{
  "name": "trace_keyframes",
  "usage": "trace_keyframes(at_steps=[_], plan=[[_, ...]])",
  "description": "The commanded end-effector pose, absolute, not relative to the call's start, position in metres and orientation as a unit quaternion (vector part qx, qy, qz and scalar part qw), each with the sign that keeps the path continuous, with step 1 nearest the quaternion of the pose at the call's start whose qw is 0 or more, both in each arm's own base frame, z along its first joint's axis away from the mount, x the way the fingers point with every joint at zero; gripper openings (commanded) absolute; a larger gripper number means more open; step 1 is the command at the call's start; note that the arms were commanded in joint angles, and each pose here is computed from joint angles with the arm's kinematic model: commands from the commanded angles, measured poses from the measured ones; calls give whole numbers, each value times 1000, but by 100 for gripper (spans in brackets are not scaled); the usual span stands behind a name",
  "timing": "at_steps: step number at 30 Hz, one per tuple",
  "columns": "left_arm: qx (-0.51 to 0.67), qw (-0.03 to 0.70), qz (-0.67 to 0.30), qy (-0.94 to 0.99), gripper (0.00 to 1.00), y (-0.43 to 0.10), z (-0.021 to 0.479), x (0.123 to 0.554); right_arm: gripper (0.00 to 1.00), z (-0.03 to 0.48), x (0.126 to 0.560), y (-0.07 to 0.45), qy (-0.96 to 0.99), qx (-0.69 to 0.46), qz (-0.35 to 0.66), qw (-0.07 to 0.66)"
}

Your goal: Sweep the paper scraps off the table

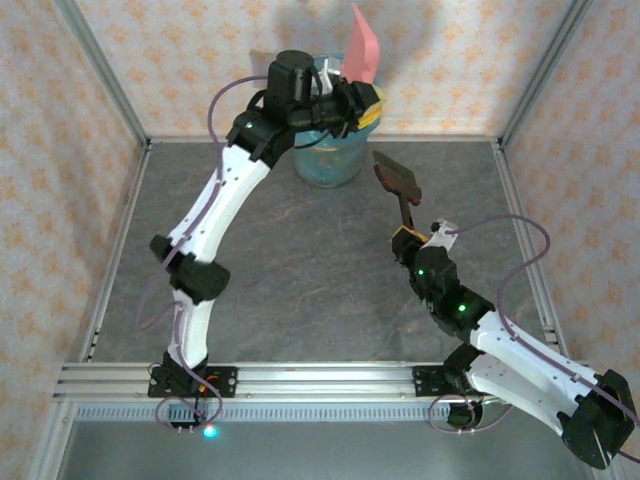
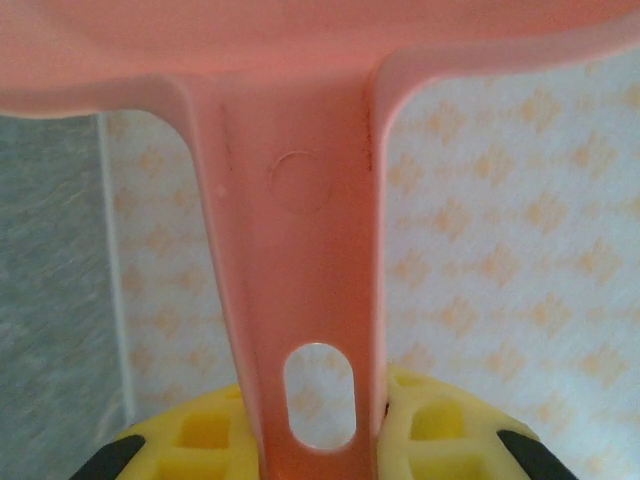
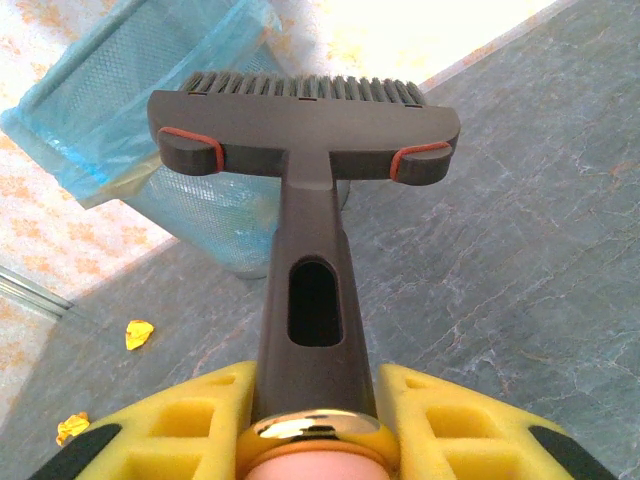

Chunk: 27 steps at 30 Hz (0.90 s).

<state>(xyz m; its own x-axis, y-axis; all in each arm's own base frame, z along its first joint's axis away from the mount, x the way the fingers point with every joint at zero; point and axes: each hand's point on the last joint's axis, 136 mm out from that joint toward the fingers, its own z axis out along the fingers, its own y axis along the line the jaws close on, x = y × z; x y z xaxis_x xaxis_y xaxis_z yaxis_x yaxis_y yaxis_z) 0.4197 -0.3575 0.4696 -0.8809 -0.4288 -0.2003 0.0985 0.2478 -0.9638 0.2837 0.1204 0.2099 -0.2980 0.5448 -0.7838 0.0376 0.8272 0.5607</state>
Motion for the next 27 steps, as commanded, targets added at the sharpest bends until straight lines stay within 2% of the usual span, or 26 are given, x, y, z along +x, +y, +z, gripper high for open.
trace_keyframes(at_steps=[1,6,11,18,27], plan=[[-45,270,-517,811,0,-329,457,377,0,220,286,115,752,207,236,579],[-22,271,-430,861,0,-292,408,328,0,221,286,115,752,208,237,579],[-20,253,-311,916,0,-234,335,282,0,221,286,115,752,209,238,579],[-17,164,-168,972,0,-172,236,225,0,220,286,116,753,211,239,576],[-21,96,-37,994,0,-117,170,177,0,231,286,126,757,176,251,576]])
